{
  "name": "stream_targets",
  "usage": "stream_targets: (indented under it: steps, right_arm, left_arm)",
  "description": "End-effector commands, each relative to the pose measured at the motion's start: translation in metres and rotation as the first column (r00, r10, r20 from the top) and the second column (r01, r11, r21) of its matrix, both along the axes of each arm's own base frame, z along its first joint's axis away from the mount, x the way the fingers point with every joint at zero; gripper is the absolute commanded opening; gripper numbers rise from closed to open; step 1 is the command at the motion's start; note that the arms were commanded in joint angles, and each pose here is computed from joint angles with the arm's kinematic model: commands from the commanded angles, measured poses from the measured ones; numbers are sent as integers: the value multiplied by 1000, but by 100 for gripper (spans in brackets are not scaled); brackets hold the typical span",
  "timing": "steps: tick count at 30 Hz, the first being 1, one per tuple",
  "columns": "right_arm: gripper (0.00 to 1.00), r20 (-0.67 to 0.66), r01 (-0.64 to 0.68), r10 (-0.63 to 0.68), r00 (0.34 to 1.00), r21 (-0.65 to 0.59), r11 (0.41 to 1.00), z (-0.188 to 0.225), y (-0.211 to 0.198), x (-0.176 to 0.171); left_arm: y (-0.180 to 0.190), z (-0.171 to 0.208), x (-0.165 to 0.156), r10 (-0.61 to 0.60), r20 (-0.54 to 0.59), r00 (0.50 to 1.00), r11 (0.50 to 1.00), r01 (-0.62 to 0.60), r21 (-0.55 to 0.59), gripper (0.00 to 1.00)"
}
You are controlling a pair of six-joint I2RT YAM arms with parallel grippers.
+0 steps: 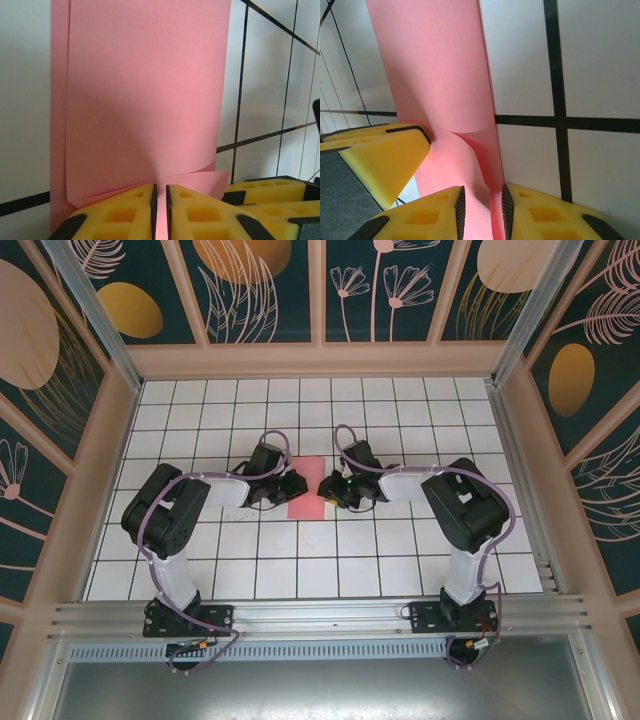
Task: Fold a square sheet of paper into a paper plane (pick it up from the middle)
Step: Turn over the paper at the center of the table.
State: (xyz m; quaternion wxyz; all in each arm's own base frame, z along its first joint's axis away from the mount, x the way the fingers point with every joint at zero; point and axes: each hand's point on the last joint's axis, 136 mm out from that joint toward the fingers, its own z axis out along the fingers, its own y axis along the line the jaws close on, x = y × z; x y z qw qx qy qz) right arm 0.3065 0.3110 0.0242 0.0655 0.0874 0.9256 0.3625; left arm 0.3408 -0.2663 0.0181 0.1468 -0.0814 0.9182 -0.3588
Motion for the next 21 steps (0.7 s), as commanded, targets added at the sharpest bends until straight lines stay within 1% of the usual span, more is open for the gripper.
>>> stream_targets:
  steps: [1, 6, 12, 18, 21]
  right_arm:
    - [30, 9, 43, -43, 999, -33, 999, 7, -7, 6]
    - [34, 29, 76, -74, 997, -80, 994, 7, -17, 9]
    - [34, -23, 44, -45, 999, -37, 998, -6, -6, 1]
    - [27, -23, 13, -13, 1000, 3, 1000, -4, 9, -2]
    - [27, -27, 21, -21, 999, -3, 1000, -5, 8, -1]
  left_arm:
    - [4, 6, 6, 2, 26, 1000, 1000, -2, 24, 17]
    - [8, -1, 6, 5, 20, 1000, 998, -6, 55, 16]
    - [8, -7, 4, 3, 7, 1000, 998, -4, 59, 16]
    - [9, -10, 2, 4, -3, 1000, 998, -4, 62, 16]
    - [10, -12, 0, 4, -10, 1000, 998, -3, 64, 16]
